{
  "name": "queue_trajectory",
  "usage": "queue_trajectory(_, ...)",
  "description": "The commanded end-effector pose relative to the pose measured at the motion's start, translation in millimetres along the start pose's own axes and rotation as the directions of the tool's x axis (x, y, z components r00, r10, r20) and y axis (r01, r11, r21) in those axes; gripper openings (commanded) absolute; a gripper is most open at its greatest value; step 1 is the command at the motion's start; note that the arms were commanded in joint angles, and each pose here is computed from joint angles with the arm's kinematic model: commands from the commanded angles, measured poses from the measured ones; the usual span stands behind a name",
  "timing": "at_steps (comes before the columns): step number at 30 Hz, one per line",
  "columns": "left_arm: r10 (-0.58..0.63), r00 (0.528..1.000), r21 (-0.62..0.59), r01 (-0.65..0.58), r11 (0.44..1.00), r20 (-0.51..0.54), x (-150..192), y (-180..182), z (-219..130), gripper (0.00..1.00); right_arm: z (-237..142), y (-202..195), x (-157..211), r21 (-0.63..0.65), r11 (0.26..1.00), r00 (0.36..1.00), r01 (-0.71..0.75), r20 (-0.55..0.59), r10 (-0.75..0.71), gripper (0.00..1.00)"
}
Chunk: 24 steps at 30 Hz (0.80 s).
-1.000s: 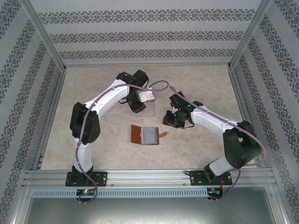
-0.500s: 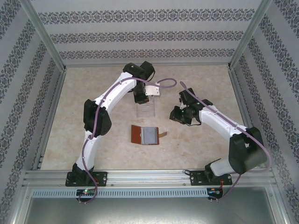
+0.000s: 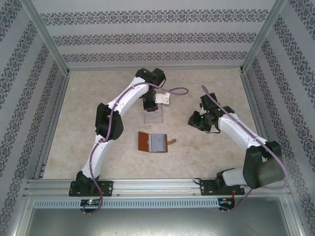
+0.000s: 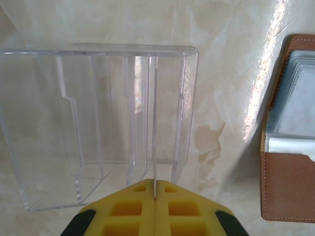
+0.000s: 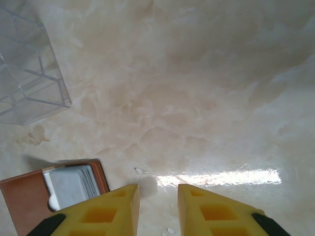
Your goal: Take the credit cards out of the card holder
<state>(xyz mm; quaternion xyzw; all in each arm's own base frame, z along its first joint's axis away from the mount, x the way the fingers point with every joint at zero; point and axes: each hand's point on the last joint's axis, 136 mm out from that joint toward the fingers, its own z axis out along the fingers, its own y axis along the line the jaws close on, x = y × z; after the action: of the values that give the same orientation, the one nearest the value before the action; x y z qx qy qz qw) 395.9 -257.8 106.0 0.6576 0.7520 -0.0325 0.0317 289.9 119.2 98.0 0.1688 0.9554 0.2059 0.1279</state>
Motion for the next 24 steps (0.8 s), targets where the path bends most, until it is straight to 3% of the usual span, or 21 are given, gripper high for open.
queue_trajectory(1, 0.045, 0.998, 0.066, -0.042, 0.997, -0.049, 5.4, -14.3, 8.3, 0.0, -2.9, -8.0, 6.0, 0.009, 1.0, 1.0, 0.004, -0.007, -0.003, 0.29)
queue_trajectory(24, 0.1, 0.99, 0.15, -0.084, 0.985, -0.1, 4.3, -32.1, 39.5, 0.01, 1.8, -21.3, 18.2, 0.019, 0.999, 0.999, -0.031, -0.012, 0.031, 0.29)
